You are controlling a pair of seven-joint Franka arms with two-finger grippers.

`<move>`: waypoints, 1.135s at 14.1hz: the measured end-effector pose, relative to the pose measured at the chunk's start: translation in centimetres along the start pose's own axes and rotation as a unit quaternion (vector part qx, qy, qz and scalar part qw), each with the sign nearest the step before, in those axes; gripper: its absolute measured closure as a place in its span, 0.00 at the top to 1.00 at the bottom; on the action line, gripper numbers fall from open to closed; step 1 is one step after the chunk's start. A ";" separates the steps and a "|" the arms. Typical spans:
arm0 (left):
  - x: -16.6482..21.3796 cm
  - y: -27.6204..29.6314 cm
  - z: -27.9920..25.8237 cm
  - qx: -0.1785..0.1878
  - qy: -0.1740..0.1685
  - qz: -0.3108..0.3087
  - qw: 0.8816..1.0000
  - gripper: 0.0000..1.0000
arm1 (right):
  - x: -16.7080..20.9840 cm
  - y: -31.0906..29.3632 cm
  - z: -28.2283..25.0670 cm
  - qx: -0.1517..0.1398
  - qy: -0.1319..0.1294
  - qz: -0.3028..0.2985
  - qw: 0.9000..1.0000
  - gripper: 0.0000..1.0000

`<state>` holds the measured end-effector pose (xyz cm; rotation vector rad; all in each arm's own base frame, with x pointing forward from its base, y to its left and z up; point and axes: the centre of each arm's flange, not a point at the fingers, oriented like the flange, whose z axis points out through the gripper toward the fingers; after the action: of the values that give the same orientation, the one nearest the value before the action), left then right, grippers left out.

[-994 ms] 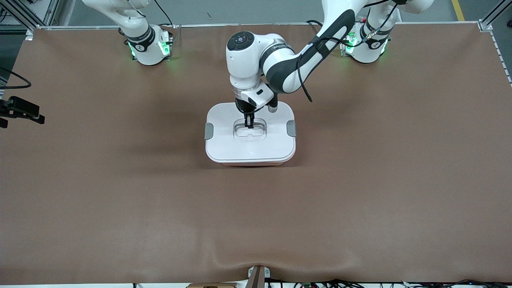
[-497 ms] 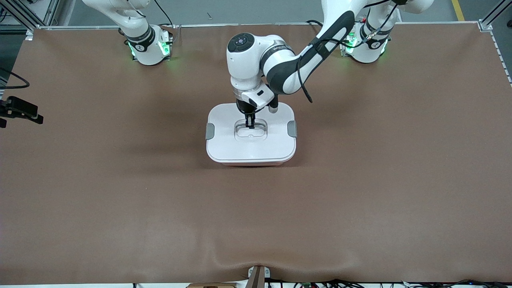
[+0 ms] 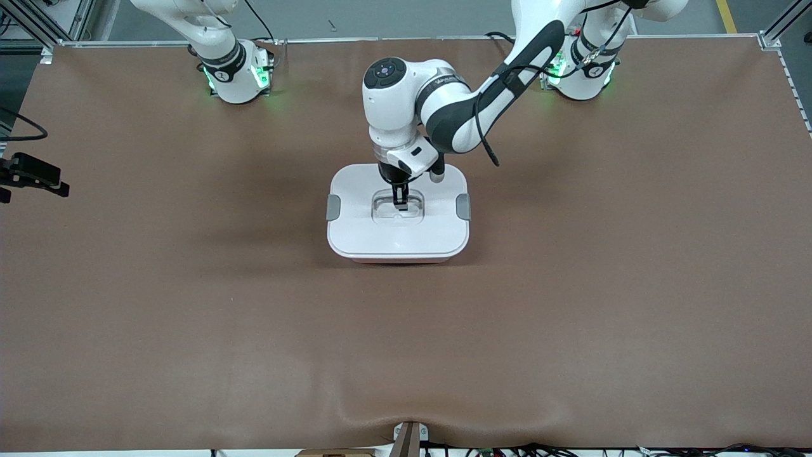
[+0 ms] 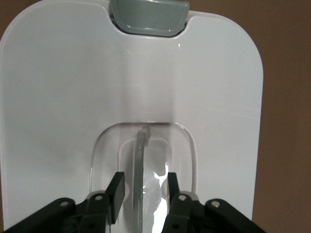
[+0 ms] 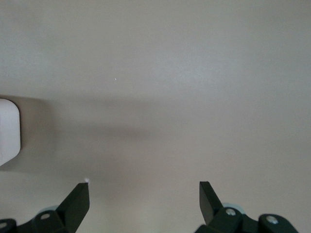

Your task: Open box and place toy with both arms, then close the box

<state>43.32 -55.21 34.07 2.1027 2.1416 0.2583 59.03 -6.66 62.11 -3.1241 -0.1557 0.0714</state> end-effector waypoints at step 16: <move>19.0 15.5 -16.4 0.025 0.047 0.250 0.967 1.00 | 0.0 0.1 0.0 0.000 0.000 0.002 1.000 1.00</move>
<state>54.57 -36.47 53.85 2.6824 1.6342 0.3602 59.02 -6.80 62.12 -3.1245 -0.1503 0.0707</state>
